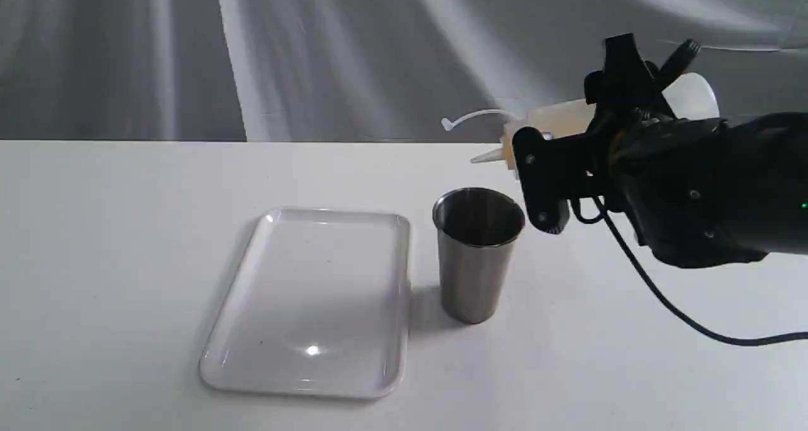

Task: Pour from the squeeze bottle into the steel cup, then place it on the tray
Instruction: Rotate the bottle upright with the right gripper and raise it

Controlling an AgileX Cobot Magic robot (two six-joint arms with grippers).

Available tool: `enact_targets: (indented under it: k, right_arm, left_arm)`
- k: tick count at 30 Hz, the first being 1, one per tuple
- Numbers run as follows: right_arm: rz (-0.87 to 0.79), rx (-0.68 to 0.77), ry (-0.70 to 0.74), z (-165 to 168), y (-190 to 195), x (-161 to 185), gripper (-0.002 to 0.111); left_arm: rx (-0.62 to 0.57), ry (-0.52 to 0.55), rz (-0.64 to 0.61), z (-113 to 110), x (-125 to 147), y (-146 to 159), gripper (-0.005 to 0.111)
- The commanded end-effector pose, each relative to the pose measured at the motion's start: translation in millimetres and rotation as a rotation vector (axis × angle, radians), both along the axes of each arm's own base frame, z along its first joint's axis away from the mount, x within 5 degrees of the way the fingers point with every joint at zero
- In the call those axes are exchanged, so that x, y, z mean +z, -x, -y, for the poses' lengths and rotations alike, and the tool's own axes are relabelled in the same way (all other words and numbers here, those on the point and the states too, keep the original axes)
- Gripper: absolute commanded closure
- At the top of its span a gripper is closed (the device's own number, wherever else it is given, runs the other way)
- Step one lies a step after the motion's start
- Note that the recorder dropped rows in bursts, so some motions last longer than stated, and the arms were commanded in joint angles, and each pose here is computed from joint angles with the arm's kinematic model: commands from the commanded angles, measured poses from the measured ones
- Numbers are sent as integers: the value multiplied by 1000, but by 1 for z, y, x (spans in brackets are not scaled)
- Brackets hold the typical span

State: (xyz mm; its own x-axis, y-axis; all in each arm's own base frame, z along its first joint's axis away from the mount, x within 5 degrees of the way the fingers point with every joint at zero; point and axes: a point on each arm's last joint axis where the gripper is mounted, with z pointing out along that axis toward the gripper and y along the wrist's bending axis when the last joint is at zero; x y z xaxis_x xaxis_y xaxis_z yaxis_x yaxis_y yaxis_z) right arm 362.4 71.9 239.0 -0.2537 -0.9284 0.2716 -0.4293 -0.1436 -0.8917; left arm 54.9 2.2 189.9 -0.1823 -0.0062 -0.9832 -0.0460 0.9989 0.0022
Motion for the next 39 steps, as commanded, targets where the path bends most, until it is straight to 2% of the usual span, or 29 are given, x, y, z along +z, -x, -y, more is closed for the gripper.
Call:
enact_targets:
  k: [1, 12, 21, 25, 30, 39]
  right_arm:
    - [69, -45, -68, 2, 0, 9, 108]
    - [138, -162, -348, 2, 2, 4, 108]
    - [214, -297, -670, 1, 3, 1, 108]
    - [230, -331, -874, -4, 4, 1, 108]
    - [221, -286, -1028, -11, 10, 17, 108]
    - [233, -97, -1228, -18, 37, 73, 108]
  left_arm:
    - [-1, 4, 5, 0, -1, 0, 98]
    - [-2, 2, 5, 0, -1, 0, 98]
    - [-1, 4, 5, 0, -1, 0, 98]
    - [-1, 4, 5, 0, -1, 0, 98]
    - [-2, 0, 5, 0, -1, 0, 98]
    - [-1, 4, 5, 0, -1, 0, 98]
